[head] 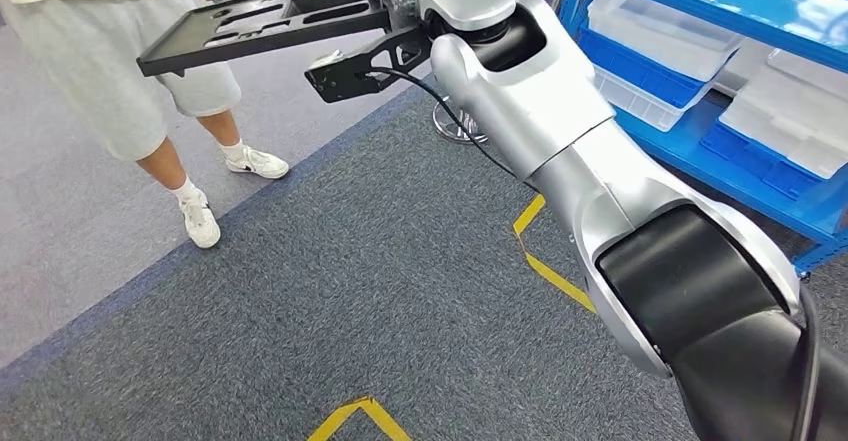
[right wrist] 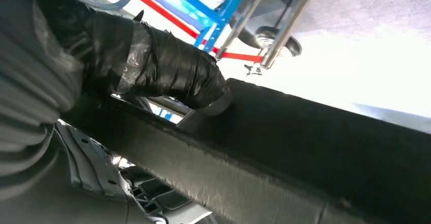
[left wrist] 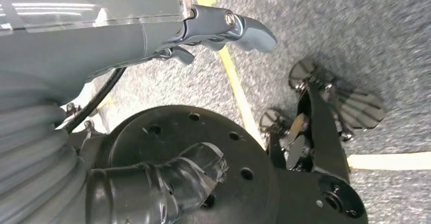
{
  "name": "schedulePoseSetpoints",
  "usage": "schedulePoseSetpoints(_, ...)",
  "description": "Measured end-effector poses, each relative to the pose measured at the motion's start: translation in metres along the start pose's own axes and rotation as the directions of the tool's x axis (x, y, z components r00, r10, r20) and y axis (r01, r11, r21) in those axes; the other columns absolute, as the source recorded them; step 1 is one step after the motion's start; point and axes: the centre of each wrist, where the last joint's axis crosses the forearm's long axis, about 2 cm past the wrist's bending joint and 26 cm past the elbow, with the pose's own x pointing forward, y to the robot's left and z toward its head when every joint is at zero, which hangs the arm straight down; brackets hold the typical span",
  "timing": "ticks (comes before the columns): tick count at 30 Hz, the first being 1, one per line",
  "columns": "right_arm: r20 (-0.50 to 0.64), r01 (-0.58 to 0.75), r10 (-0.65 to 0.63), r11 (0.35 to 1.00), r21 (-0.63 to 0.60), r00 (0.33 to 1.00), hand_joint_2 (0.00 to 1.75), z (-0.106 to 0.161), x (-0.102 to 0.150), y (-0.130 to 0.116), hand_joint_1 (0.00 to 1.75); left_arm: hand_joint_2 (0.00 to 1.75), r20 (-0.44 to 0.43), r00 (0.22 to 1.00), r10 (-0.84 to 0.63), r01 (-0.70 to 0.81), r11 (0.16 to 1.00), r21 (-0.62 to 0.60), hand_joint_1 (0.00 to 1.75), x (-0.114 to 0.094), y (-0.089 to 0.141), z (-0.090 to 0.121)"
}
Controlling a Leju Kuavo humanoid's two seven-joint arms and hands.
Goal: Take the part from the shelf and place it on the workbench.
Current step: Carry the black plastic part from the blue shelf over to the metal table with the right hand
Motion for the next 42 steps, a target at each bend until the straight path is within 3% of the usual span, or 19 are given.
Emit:
schedulePoseSetpoints(26, 0.114, -0.04, 0.031, 0.996, 0.075, 0.993, 1.75, -0.004, -0.003, -0.008, 1.75, 1.75, 0.004, 1.0, -0.001, 0.001, 1.0, -0.008, 0.0, 0.001, 0.004, -0.001)
schedulePoseSetpoints(33, 0.093, 0.037, -0.042, 0.998, 0.052, 0.995, 1.75, -0.003, -0.008, -0.009, 1.75, 1.75, 0.002, 1.0, -0.001, 0.001, 1.0, -0.009, 0.0, -0.002, 0.004, 0.0)
schedulePoseSetpoints(42, 0.064, 0.232, -0.229, 0.972, -0.031, 0.971, 1.75, 0.002, -0.011, -0.003, 1.75, 1.75, 0.003, 1.0, -0.001, 0.001, 1.0, -0.002, 0.0, -0.002, 0.005, 0.0)
